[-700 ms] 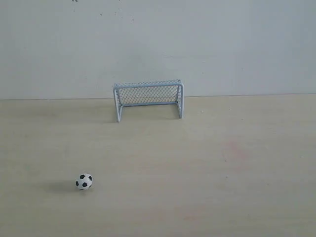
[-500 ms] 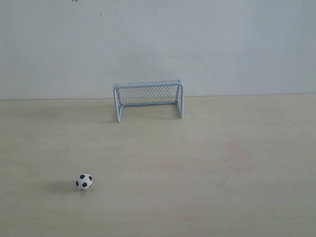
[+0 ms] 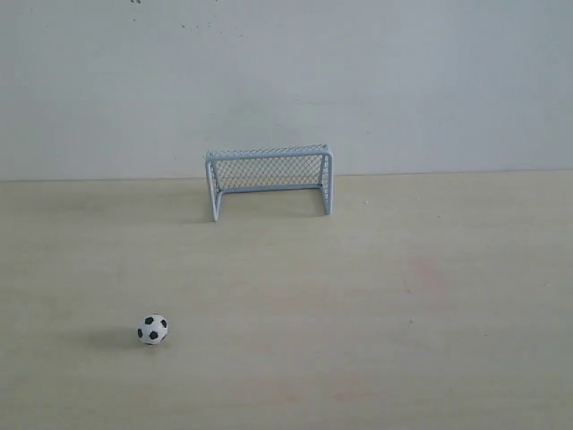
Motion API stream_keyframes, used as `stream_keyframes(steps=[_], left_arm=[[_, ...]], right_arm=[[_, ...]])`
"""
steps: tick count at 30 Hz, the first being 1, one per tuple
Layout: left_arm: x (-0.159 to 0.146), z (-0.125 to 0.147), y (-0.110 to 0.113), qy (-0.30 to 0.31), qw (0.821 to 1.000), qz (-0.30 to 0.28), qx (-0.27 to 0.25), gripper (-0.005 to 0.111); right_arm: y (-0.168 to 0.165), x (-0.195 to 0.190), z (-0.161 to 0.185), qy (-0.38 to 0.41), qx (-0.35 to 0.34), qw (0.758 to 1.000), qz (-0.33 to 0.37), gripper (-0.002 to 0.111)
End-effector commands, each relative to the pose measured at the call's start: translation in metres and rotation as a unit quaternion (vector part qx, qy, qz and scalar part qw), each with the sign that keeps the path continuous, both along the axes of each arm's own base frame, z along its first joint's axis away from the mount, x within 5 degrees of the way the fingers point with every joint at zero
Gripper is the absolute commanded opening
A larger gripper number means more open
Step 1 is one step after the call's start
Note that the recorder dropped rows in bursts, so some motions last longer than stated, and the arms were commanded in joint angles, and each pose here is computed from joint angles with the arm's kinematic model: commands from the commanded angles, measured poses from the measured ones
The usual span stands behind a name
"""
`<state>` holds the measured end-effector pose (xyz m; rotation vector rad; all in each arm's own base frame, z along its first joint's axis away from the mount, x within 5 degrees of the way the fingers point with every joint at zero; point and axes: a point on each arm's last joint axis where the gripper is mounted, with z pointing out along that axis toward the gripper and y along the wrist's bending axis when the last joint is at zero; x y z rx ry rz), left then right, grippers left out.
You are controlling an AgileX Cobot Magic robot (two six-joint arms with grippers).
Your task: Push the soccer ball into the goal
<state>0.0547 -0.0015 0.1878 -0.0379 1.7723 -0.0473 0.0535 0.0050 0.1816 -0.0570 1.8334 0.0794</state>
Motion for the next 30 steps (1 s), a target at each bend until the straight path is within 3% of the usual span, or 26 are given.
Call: stream_keyframes(steps=[1,4,5,9,13,17,21,30], left_arm=[[0.002,0.015,0.002,-0.088,0.996,0.009,0.000,0.004],[-0.006,0.054,0.005,-0.301,0.953,0.028,-0.001,0.004],[-0.009,0.061,0.006,-0.343,0.939,0.031,-0.004,0.004],[-0.023,0.106,0.004,-0.370,0.929,0.027,0.002,0.004],[-0.020,0.145,0.003,-0.303,0.952,0.021,0.046,0.004],[-0.002,0.180,0.001,-0.176,0.982,0.002,0.074,0.004],[0.025,0.191,0.000,-0.047,0.995,-0.013,0.085,0.004],[0.065,0.194,0.001,-0.023,0.996,-0.013,0.082,0.004]], right_arm=[[0.000,0.000,0.001,-0.004,-0.001,1.000,0.000,0.000],[0.000,0.000,0.001,-0.004,-0.001,1.000,0.000,0.000],[0.000,0.000,0.001,-0.004,-0.001,1.000,0.000,0.000],[0.000,0.000,0.001,-0.004,-0.001,1.000,0.000,0.000],[0.000,0.000,0.001,-0.004,-0.001,1.000,0.000,0.000],[0.000,0.000,0.001,-0.004,-0.001,1.000,0.000,0.000],[0.000,0.000,0.001,-0.004,-0.001,1.000,0.000,0.000],[0.000,0.000,0.001,-0.004,-0.001,1.000,0.000,0.000]])
